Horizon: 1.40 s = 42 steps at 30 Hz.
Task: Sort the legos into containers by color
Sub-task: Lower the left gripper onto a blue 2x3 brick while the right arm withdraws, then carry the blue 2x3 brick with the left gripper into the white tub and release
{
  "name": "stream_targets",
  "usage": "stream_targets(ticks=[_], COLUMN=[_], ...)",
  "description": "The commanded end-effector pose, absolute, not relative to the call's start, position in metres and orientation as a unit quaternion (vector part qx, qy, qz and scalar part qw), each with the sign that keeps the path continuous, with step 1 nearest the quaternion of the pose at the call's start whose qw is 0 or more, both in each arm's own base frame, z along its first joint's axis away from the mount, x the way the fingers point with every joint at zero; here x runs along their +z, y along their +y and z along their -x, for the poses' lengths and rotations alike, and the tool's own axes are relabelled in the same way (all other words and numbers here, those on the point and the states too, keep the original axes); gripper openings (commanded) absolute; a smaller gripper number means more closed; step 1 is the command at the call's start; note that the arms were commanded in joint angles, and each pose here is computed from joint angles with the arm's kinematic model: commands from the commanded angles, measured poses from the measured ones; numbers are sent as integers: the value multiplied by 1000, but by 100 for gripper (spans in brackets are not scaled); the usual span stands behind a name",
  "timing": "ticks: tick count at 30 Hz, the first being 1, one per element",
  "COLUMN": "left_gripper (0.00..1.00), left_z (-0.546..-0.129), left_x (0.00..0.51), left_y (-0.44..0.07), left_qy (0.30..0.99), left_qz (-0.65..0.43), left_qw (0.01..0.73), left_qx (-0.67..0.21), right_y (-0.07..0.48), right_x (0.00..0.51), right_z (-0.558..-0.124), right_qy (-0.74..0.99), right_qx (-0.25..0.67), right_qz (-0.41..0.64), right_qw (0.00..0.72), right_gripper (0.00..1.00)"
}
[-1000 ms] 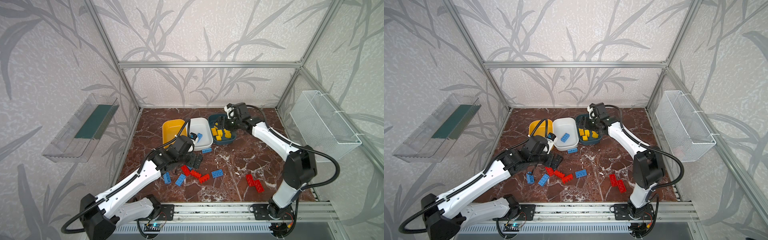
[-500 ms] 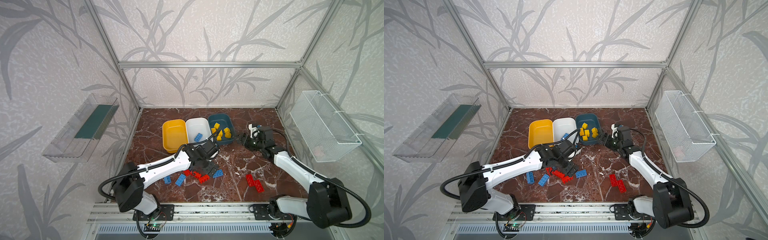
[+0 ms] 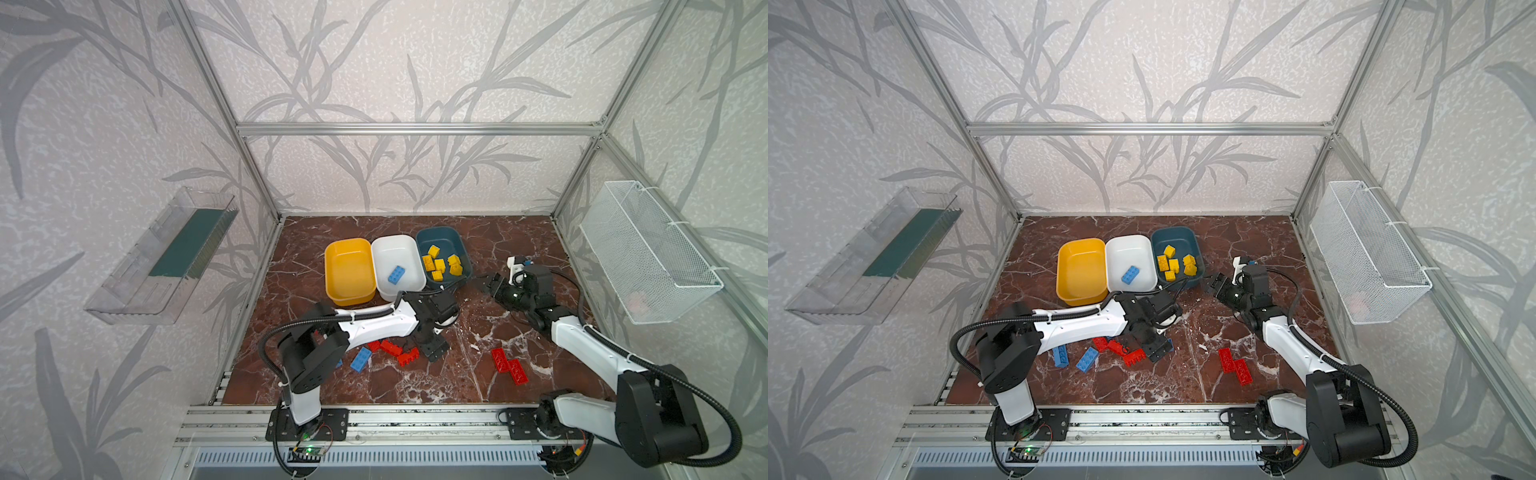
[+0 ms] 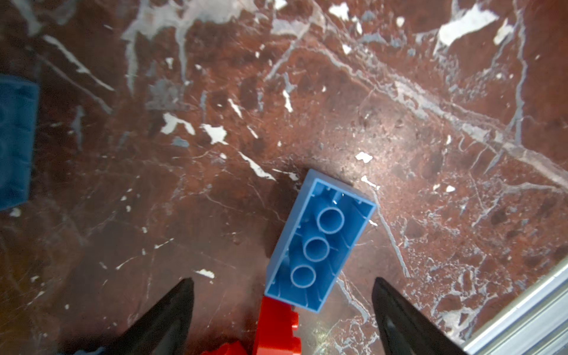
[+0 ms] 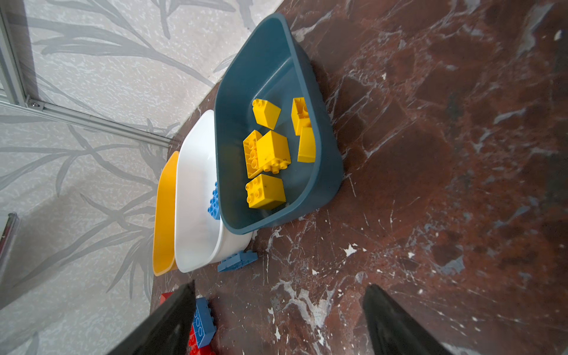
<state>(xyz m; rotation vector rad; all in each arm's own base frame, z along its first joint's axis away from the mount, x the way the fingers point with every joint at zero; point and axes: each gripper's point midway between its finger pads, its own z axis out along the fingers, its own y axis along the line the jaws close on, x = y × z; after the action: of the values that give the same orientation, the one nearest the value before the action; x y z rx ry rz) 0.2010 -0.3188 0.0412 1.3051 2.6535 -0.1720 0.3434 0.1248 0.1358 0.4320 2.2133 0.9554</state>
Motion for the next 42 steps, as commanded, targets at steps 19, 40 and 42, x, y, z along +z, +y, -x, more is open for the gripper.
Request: stream_targets(ticks=[19,40,42], left_gripper=[34,27,27], left_z=[-209,-279,-299], left_x=[26,140,154], left_y=[-329,-312,-303], left_qy=[883,887,894], left_qz=[-460,-382,-350], left_qw=[91,254,268], left_qx=[-40,-60,-74], right_y=[122,137,142], right_x=[129,140,140], right_z=[-349,-344,-344], right_qy=[845,849,850], right_qx=[373,371,369], right_qz=[-175,-124,-115], right_qw=[341,355,358], right_gripper=[86,86,86])
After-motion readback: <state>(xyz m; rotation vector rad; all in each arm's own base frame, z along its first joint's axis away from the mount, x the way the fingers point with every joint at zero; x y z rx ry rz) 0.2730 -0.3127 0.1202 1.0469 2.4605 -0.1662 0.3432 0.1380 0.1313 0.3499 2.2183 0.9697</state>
